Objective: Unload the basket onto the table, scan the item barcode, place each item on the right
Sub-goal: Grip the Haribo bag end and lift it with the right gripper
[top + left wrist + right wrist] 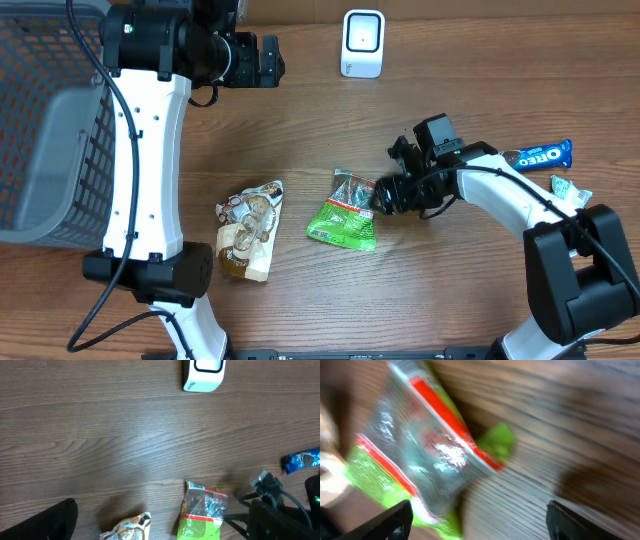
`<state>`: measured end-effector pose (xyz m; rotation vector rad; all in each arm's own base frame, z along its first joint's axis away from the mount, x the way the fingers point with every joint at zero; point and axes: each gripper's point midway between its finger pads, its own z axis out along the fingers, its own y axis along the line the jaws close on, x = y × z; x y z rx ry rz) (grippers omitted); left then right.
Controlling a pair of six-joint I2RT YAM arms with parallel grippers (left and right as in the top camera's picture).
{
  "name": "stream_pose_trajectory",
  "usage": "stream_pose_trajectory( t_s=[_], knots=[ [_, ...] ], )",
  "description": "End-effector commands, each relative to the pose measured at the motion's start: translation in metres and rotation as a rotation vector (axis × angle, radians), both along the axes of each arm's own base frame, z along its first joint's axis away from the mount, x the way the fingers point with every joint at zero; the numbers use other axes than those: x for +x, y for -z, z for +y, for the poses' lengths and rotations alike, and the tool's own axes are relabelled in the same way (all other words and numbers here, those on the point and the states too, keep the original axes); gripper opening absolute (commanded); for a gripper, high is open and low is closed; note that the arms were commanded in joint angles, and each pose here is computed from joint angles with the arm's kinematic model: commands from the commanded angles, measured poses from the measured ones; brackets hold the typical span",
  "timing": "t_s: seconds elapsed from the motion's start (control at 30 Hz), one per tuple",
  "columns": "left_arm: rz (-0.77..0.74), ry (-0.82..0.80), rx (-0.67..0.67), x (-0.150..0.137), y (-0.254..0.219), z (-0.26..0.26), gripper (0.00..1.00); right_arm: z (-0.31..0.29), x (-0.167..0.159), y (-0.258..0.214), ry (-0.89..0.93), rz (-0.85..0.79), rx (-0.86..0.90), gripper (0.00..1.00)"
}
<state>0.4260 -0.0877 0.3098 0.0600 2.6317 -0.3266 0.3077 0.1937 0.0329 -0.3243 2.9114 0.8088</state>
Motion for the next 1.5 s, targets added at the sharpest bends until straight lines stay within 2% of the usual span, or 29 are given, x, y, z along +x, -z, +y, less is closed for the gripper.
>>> stream_pose_trajectory(
  t_s=[0.0, 0.17, 0.3, 0.43, 0.57, 0.63, 0.8, 0.83, 0.93, 0.97, 1.1, 1.27, 1.47],
  knots=[
    [-0.021, 0.002, 0.006, -0.001, -0.006, 0.002, 1.00, 0.018, 0.009, -0.017, 0.206, 0.129, 0.125, 0.88],
    [-0.021, 0.002, 0.006, -0.001, -0.006, 0.002, 1.00, 0.019, 0.020, -0.007, 0.385, 0.150, 0.105, 0.88],
    [-0.021, 0.002, 0.006, -0.001, -0.006, 0.002, 1.00, 0.022, 0.016, 0.014, 0.531, 0.174, 0.061, 0.88],
    [-0.021, 0.002, 0.006, -0.001, -0.006, 0.002, 1.00, 0.035, 0.008, 0.022, 0.567, 0.197, 0.086, 0.85],
    [-0.021, 0.002, 0.006, -0.001, -0.006, 0.002, 1.00, 0.035, -0.002, 0.033, 0.636, 0.213, 0.030, 0.79],
    [-0.021, 0.002, 0.006, -0.001, -0.006, 0.002, 1.00, 0.034, -0.002, 0.037, 0.680, 0.204, 0.014, 0.72],
    [-0.021, 0.002, 0.006, -0.001, -0.006, 0.002, 1.00, 0.025, 0.014, 0.037, 0.730, 0.110, -0.014, 0.23],
    [-0.021, 0.002, 0.006, -0.001, -0.006, 0.002, 1.00, 0.024, 0.017, 0.037, 0.732, 0.094, -0.017, 0.18],
    [-0.021, 0.002, 0.006, -0.001, -0.006, 0.002, 1.00, 0.030, 0.024, 0.031, 0.654, 0.033, 0.009, 0.04],
    [-0.021, 0.002, 0.006, -0.001, -0.006, 0.002, 1.00, 0.035, 0.025, 0.028, 0.608, 0.015, 0.030, 0.04],
    [-0.021, 0.002, 0.006, -0.001, -0.006, 0.002, 1.00, 0.055, 0.029, 0.006, 0.400, -0.065, 0.128, 0.04],
    [-0.021, 0.002, 0.006, -0.001, -0.006, 0.002, 1.00, 0.062, 0.030, -0.049, 0.066, -0.257, 0.227, 0.04],
    [-0.021, 0.002, 0.006, -0.001, -0.006, 0.002, 1.00, 0.045, 0.032, -0.127, -0.025, -0.484, 0.274, 0.04]
  ],
)
